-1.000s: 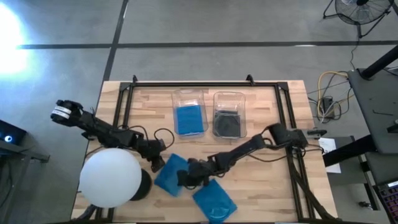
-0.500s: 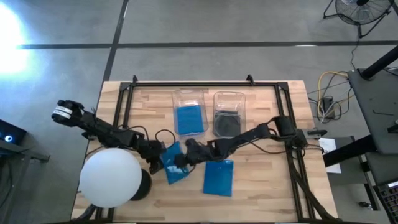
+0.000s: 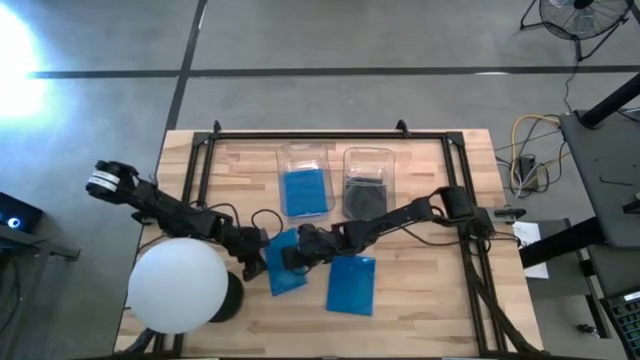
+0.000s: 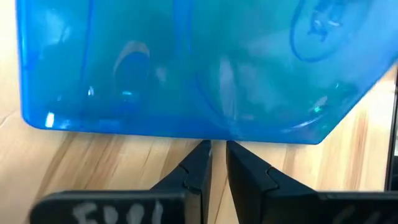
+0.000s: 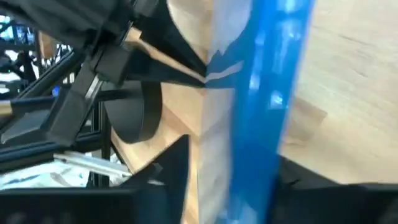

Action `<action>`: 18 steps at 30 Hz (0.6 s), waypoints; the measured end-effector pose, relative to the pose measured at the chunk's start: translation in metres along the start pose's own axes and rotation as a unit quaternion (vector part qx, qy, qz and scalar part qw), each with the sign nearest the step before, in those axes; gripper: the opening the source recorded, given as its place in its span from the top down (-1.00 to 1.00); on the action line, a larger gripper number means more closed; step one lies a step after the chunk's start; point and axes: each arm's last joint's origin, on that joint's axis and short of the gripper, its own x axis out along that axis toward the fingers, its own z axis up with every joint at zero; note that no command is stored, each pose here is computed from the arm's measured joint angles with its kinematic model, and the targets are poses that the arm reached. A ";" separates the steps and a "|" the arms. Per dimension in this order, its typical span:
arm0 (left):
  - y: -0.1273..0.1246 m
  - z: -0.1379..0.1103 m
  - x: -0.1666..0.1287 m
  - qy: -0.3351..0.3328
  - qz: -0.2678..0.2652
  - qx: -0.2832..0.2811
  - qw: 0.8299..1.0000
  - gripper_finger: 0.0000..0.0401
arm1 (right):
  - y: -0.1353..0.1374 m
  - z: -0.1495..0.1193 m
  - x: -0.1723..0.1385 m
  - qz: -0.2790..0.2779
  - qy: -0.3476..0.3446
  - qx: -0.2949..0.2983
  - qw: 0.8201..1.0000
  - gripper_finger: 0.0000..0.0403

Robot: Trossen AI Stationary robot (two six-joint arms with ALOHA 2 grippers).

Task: Pick & place jewel cases by type
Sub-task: Put the blue CD case into the left transparent bin

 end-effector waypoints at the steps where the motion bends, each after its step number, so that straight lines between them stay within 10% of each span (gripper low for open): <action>1: -0.001 0.001 -0.001 -0.005 -0.003 0.001 1.000 0.82 | 0.001 -0.001 -0.001 0.001 0.005 -0.003 1.000 0.41; 6: -0.005 0.004 -0.011 -0.037 -0.011 -0.002 0.999 0.82 | 0.012 -0.004 -0.023 -0.013 0.018 -0.032 0.999 0.89; 13: -0.012 0.006 -0.035 -0.104 -0.013 0.002 0.994 0.82 | 0.048 0.007 -0.131 -0.069 -0.087 -0.065 0.992 0.91; 18: -0.014 0.012 -0.045 -0.172 0.002 -0.002 0.985 0.82 | 0.057 0.068 -0.190 -0.048 -0.182 -0.083 0.979 0.87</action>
